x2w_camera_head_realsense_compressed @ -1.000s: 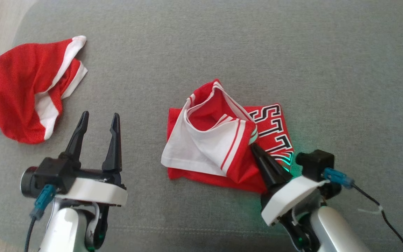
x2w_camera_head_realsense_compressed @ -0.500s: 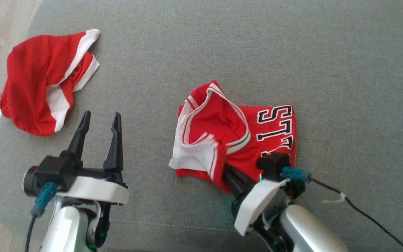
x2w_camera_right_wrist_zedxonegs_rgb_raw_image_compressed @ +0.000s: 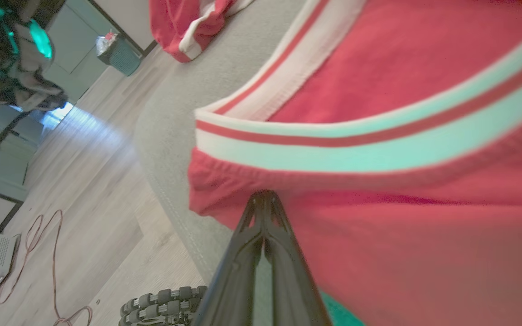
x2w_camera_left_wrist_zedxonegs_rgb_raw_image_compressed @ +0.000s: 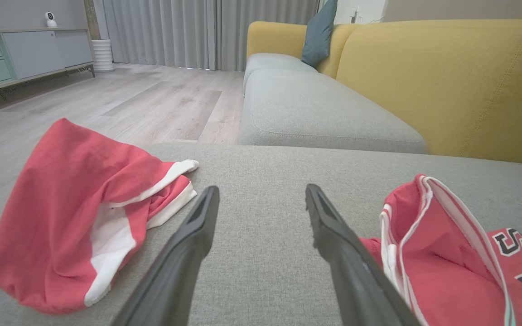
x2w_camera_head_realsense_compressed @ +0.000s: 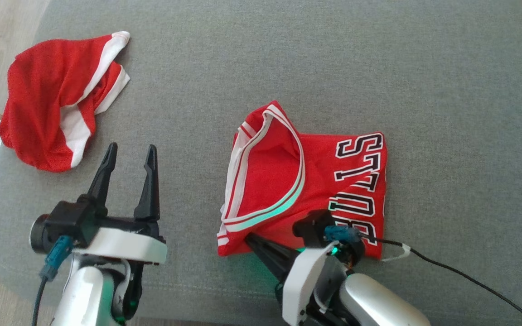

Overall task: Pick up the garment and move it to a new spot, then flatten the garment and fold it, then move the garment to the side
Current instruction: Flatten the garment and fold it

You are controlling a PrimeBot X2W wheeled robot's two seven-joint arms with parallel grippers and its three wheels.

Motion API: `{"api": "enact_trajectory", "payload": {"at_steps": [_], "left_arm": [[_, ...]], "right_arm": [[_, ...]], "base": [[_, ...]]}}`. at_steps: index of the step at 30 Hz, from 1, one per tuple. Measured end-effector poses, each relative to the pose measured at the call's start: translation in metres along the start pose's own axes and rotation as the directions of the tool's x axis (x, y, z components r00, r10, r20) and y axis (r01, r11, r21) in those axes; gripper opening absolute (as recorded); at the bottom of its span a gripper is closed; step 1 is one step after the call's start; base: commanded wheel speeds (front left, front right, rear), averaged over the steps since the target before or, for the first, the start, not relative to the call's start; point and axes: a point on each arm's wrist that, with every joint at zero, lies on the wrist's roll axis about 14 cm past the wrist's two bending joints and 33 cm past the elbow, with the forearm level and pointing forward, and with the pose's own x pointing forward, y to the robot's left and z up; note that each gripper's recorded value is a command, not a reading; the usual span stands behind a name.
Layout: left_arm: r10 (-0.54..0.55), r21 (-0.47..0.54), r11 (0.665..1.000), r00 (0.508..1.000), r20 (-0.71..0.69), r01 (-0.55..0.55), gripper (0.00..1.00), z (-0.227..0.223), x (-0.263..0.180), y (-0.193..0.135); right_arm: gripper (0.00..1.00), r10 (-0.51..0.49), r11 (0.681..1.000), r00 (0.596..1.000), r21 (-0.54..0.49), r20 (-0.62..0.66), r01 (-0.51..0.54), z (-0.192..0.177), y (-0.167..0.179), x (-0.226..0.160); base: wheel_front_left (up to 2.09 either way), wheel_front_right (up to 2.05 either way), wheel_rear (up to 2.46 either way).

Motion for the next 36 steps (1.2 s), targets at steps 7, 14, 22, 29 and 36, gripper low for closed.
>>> {"api": "enact_trajectory", "payload": {"at_steps": [7,14,22,29,36], "left_arm": [[0.005,0.003,1.0,1.0,0.026,-0.005,1.0,0.009,-0.001,0.001],[-0.012,0.01,1.0,0.998,0.066,0.011,1.0,0.022,-0.001,-0.004],[-0.025,0.012,1.0,0.997,0.078,0.025,1.0,0.026,-0.003,-0.009],[-0.032,0.02,0.999,0.996,0.078,0.031,1.0,0.027,-0.013,-0.011],[-0.056,0.032,0.998,0.994,0.094,0.053,1.0,0.033,-0.021,-0.018]], "right_arm": [[0.49,0.037,0.998,0.964,-0.059,0.263,-0.022,0.069,0.013,-0.01],[1.0,-0.119,0.983,0.833,-0.054,0.541,0.175,0.137,-0.031,-0.061],[1.0,-0.264,0.943,0.746,0.003,0.611,0.332,0.141,-0.06,-0.111],[1.0,-0.464,0.828,0.596,0.081,0.655,0.555,0.137,-0.104,-0.185],[1.0,-0.57,0.732,0.492,0.135,0.658,0.668,0.122,-0.114,-0.239]], "base": [[0.0,0.0,0.0],[0.0,0.0,0.0],[0.0,0.0,0.0],[0.0,0.0,0.0],[0.0,0.0,0.0]]}}
